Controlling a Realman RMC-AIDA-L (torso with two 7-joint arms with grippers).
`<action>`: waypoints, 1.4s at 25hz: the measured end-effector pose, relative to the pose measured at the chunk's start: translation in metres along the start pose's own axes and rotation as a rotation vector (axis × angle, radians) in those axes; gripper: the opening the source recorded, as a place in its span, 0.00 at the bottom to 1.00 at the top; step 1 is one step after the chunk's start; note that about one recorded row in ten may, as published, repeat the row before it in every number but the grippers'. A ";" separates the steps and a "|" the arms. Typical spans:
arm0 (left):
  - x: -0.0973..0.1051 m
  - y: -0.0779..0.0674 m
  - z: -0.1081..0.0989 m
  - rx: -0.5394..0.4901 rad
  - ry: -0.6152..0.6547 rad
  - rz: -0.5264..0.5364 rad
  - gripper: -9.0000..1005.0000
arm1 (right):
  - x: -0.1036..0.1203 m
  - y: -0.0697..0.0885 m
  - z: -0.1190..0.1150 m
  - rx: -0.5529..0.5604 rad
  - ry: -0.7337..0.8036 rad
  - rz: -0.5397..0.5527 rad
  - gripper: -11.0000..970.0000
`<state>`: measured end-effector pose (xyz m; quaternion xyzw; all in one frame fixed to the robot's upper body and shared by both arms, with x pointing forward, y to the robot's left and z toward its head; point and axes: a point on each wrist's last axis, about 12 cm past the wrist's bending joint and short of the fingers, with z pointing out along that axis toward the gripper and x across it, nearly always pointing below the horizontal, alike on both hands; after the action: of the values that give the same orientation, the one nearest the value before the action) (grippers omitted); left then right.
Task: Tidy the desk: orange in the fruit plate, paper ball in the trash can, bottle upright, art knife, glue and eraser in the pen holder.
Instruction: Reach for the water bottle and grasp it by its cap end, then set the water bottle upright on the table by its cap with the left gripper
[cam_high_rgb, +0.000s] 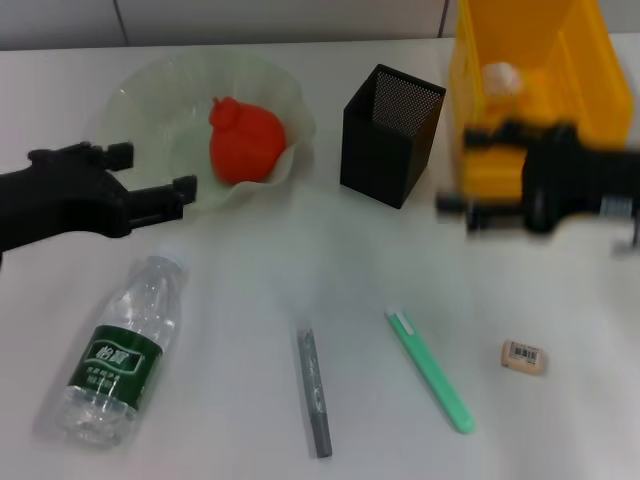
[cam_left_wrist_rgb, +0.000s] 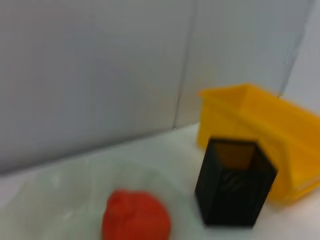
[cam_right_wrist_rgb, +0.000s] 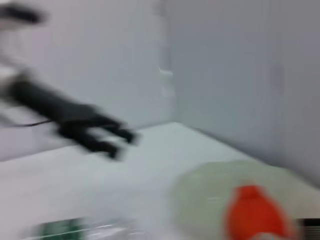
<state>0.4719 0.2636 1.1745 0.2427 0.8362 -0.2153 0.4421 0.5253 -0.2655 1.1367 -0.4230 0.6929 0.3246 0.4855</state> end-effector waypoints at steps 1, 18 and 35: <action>-0.002 -0.008 0.001 -0.034 0.032 -0.007 0.83 | 0.009 0.007 0.000 -0.036 -0.014 -0.015 0.87; 0.016 -0.006 0.073 -0.206 0.363 -0.041 0.81 | 0.078 0.044 0.001 -0.146 -0.076 0.013 0.87; 0.020 0.006 0.089 -0.209 0.525 0.005 0.58 | 0.075 0.043 0.000 -0.151 -0.081 0.030 0.87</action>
<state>0.5221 0.2210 1.1107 0.2452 0.9392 -0.0568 0.2337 0.4741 -0.2670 1.0670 -0.4344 0.6527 0.3998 0.4748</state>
